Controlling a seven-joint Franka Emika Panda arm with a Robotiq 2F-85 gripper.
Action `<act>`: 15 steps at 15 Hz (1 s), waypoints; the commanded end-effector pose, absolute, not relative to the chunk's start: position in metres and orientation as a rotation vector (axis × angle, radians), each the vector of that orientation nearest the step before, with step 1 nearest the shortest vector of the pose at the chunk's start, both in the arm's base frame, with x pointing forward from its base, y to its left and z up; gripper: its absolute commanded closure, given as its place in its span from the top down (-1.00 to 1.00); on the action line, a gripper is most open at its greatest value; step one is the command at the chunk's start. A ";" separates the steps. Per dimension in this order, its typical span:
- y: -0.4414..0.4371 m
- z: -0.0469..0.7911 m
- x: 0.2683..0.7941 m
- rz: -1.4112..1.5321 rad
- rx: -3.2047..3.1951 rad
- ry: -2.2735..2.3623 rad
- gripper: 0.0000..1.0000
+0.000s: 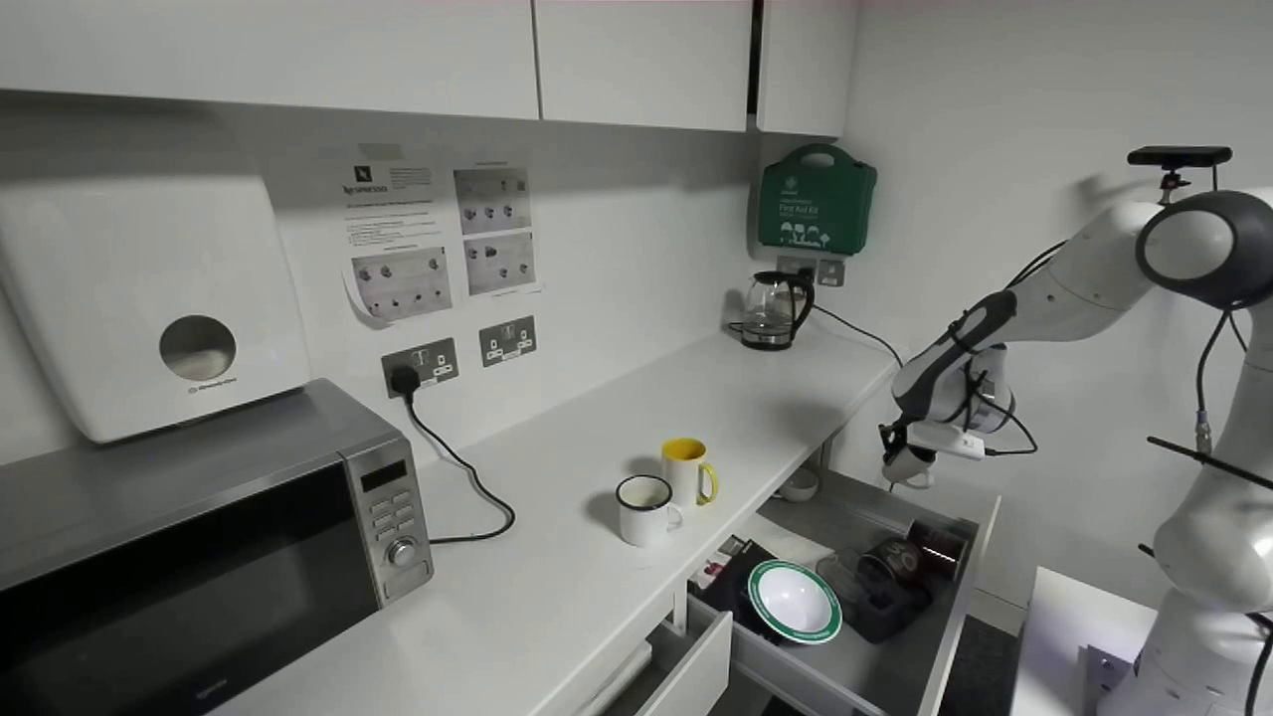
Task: Open the drawer on the right, take three mugs out of the drawer and place them on the countertop
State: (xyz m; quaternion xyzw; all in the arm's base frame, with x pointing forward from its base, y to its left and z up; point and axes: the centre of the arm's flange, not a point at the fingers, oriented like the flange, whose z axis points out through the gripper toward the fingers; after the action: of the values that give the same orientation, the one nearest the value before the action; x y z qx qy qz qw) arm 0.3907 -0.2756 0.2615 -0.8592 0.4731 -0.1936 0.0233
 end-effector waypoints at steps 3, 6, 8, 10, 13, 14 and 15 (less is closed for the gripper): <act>-0.256 0.328 0.400 -0.757 -2.808 1.368 -0.96; -0.246 0.355 0.414 -0.856 -2.909 1.263 -0.96; -0.243 0.371 0.420 -0.919 -2.968 1.188 -0.96; -0.237 0.391 0.428 -1.000 -3.014 1.114 -0.96; -0.221 0.421 0.442 -1.102 -3.067 1.017 -0.96; -0.212 0.430 0.448 -1.133 -3.084 0.983 -0.96; -0.202 0.439 0.453 -1.163 -3.102 0.952 -0.96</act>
State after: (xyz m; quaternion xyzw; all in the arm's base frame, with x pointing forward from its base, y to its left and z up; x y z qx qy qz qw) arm 0.4383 -0.2360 0.4123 -0.8950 0.2941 -0.3122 -0.1227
